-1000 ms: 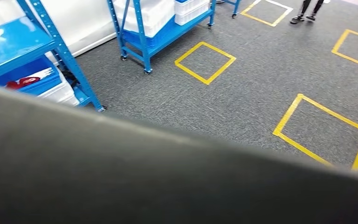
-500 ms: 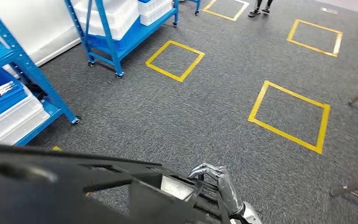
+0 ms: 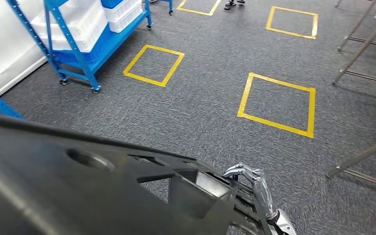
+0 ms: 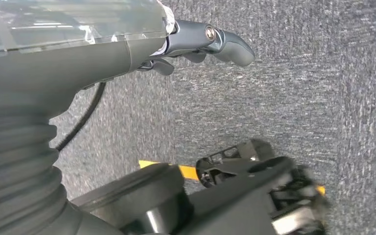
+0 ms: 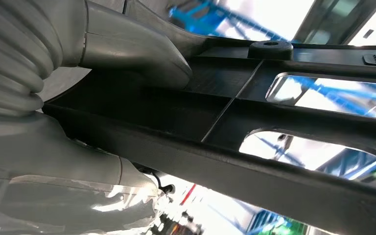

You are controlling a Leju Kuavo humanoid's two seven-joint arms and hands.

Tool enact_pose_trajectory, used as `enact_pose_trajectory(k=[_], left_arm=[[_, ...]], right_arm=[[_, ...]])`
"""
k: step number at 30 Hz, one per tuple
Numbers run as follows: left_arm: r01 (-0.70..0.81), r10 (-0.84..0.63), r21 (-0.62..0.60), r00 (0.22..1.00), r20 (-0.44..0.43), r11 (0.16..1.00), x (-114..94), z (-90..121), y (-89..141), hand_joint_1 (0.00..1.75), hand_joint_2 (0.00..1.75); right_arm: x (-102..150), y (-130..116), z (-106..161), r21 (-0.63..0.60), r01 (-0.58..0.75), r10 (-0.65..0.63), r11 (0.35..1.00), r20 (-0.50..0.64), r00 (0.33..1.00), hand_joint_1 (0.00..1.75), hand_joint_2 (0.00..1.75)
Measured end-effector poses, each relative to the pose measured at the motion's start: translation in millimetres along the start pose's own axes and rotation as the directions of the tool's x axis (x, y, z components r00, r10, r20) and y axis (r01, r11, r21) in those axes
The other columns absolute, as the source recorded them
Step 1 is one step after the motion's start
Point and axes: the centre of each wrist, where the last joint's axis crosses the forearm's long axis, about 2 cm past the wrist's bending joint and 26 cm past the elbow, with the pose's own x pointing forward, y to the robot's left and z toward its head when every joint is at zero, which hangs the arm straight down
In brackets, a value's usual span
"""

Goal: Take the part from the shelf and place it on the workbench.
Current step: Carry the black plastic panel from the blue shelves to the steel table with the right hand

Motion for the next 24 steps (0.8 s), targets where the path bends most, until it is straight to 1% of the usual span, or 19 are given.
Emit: enact_pose_trajectory(k=[9, 16, 24], left_arm=[[-0.014, 0.014, 0.009, 1.0, 0.009, 1.0, -0.8, -0.3, 2.5, 0.0, 1.75], [-0.019, 0.018, 0.009, 1.0, 0.012, 1.0, -2.9, 0.1, 2.9, 0.0, 1.75], [-0.037, 0.037, 0.018, 0.999, 0.019, 0.999, -1.6, -0.3, 3.5, 0.0, 1.75]], right_arm=[[-4.2, -13.0, 4.8, -0.019, -0.036, 0.035, 0.999, -0.013, 0.999, 1.57, 1.75], [-8.1, -27.6, 2.6, -0.035, -0.072, 0.071, 0.997, -0.013, 0.997, 1.57, 1.75], [-15.5, -56.5, -22.1, -0.066, -0.075, 0.077, 0.995, 0.037, 0.996, 1.57, 1.75]])
